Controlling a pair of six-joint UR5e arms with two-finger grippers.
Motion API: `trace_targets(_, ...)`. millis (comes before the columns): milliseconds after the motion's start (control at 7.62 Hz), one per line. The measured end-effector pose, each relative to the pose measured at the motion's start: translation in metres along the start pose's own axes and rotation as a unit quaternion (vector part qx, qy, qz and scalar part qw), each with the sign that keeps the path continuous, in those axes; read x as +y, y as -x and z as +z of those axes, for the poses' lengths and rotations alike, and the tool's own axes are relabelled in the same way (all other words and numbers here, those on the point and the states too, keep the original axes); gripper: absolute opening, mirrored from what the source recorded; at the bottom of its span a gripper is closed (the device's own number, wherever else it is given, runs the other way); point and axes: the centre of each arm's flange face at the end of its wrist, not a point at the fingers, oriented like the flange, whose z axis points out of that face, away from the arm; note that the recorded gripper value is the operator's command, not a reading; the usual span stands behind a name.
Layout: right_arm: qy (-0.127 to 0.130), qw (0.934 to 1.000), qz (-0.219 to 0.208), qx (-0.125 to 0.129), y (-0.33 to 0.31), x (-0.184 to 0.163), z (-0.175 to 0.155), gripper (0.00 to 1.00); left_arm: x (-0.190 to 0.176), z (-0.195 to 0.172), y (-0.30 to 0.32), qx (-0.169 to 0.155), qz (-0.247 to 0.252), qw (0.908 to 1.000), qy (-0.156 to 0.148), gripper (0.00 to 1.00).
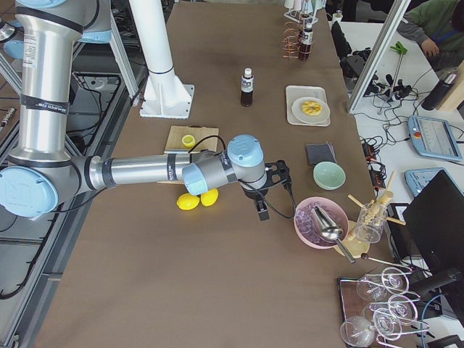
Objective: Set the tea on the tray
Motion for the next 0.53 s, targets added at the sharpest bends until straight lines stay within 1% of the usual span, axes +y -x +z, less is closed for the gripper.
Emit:
trace_targets(131,0.001,1.0,-0.001,0.0,0.001,-0.0006,0.0007,1.0,-0.002,-0.0007,-0.002,0.005,-0.033,0.9994,-0.002,0.97)
trace_targets(394,0.001,1.0,0.002,-0.002,0.005,-0.0045,0.0022,1.0,-0.0065,-0.0022,-0.0053,0.014,-0.099,0.995,-0.007,0.97)
trace_targets(525,0.0,1.0,0.001,-0.003,0.0077,-0.0074,0.0026,1.0,-0.0072,-0.0024,-0.006,0.016,-0.113,0.9934,-0.008,0.97)
